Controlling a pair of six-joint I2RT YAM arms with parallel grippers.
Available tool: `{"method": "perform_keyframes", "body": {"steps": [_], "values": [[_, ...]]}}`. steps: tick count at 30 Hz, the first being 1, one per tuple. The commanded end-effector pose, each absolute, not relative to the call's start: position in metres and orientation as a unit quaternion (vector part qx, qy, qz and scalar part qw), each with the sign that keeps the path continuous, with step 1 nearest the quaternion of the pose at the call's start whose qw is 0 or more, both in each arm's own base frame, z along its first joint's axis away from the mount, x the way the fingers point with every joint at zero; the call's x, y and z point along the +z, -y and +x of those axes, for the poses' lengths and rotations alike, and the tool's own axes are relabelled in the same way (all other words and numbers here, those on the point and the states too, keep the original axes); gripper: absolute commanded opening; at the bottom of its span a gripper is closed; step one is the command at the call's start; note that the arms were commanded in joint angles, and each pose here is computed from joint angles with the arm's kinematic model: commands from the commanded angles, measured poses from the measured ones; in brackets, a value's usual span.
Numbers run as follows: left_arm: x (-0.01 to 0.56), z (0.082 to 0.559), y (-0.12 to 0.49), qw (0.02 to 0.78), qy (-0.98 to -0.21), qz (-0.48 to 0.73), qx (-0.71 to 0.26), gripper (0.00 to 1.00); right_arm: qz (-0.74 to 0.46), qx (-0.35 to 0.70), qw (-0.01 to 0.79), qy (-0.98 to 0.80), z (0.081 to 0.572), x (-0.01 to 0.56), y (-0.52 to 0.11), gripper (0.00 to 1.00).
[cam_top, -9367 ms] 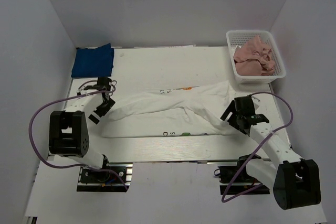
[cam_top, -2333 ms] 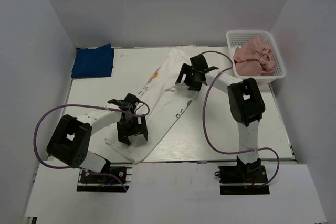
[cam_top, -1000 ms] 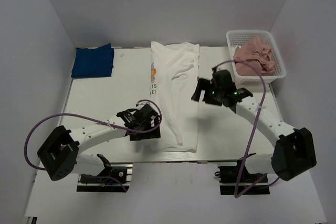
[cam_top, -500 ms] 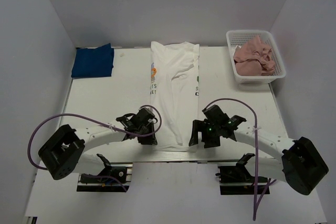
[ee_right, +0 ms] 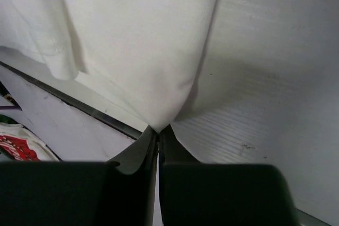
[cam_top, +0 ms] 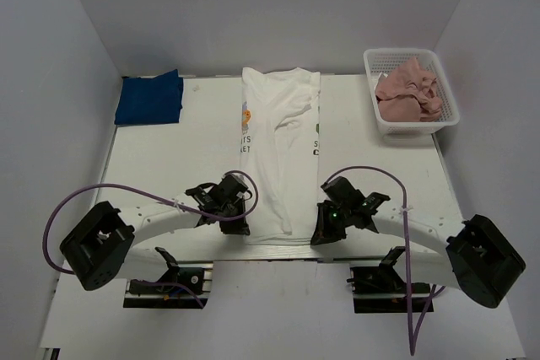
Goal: Fold and stack the t-shirts
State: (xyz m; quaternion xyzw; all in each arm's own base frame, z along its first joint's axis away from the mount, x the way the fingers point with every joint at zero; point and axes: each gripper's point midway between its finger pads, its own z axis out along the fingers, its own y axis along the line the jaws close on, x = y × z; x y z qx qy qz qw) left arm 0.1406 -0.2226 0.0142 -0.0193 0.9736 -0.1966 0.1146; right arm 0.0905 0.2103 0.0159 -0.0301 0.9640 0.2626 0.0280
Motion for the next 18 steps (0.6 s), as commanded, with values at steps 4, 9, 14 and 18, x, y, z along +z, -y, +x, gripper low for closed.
{"method": "perform_keyframes", "body": {"steps": [4, 9, 14, 18], "values": [[0.031, 0.143, 0.206, 0.126, -0.98, -0.027, -0.152, 0.0, -0.043, 0.278, 0.135, -0.95, 0.124, 0.055, -0.218, 0.0], [0.059, 0.184, 0.214, 0.177, -0.975, -0.053, -0.127, 0.0, -0.038, 0.257, 0.213, -0.942, 0.165, 0.082, -0.222, 0.0], [0.079, 0.235, 0.223, 0.19, -0.97, -0.084, -0.13, 0.0, -0.009, 0.21, 0.285, -0.935, 0.212, 0.108, -0.218, 0.0], [0.096, 0.286, 0.224, 0.203, -0.964, -0.116, -0.125, 0.0, 0.008, 0.182, 0.34, -0.923, 0.255, 0.131, -0.216, 0.0]]}}
